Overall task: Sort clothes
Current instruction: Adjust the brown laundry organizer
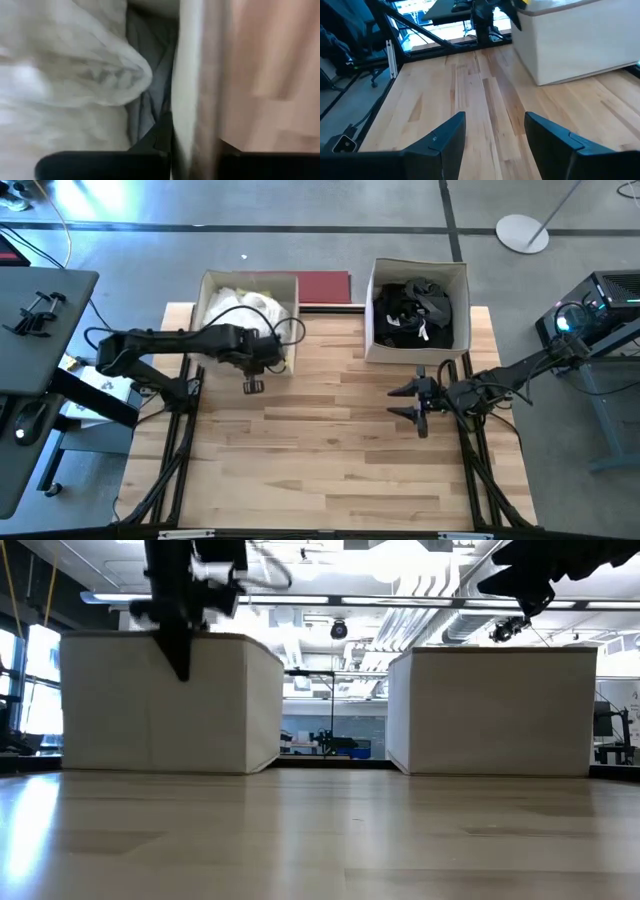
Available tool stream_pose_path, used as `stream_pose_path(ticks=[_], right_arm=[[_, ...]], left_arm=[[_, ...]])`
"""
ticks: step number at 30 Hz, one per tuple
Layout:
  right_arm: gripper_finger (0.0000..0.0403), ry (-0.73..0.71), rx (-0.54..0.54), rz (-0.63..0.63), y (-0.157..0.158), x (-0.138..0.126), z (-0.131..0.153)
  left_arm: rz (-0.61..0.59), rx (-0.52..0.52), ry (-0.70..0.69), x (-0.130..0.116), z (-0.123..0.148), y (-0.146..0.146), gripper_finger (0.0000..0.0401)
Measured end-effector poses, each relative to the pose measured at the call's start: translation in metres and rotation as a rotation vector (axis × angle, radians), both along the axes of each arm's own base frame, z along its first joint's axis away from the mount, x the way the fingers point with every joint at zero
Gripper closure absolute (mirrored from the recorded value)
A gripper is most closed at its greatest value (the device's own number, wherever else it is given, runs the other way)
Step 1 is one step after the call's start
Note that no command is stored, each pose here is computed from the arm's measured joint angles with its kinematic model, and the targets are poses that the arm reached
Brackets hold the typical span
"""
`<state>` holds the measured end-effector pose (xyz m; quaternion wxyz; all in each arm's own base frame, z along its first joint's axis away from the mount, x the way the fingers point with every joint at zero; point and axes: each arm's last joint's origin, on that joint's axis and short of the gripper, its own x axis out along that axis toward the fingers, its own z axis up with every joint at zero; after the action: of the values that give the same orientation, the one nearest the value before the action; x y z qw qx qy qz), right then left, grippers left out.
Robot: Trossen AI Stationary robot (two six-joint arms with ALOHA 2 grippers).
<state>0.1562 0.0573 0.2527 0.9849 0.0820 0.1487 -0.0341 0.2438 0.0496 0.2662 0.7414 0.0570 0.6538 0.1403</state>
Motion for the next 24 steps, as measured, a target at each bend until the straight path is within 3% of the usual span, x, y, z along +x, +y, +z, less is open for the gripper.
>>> stream_pose_path(ticks=[5, 11, 19, 24], right_arm=[[0.0208, 0.002, 0.005, -0.002, 0.0, 0.0, 0.0], [0.0208, 0.002, 0.004, -0.002, 0.0, 0.0, 0.0], [0.0208, 0.017, -0.004, -0.001, 0.0, 0.0, -0.002], [0.0208, 0.057, 0.013, -0.01, -0.001, -0.002, -0.006]], left_arm=[[-0.093, -0.081, -0.088, 0.011, 0.016, -0.024, 0.0398], [-0.085, -0.104, -0.126, 0.016, 0.015, -0.03, 0.0399], [-0.25, 0.171, 0.014, 0.026, -0.001, -0.012, 0.0397], [-0.233, 0.19, 0.037, 0.03, -0.01, -0.001, 0.0377]])
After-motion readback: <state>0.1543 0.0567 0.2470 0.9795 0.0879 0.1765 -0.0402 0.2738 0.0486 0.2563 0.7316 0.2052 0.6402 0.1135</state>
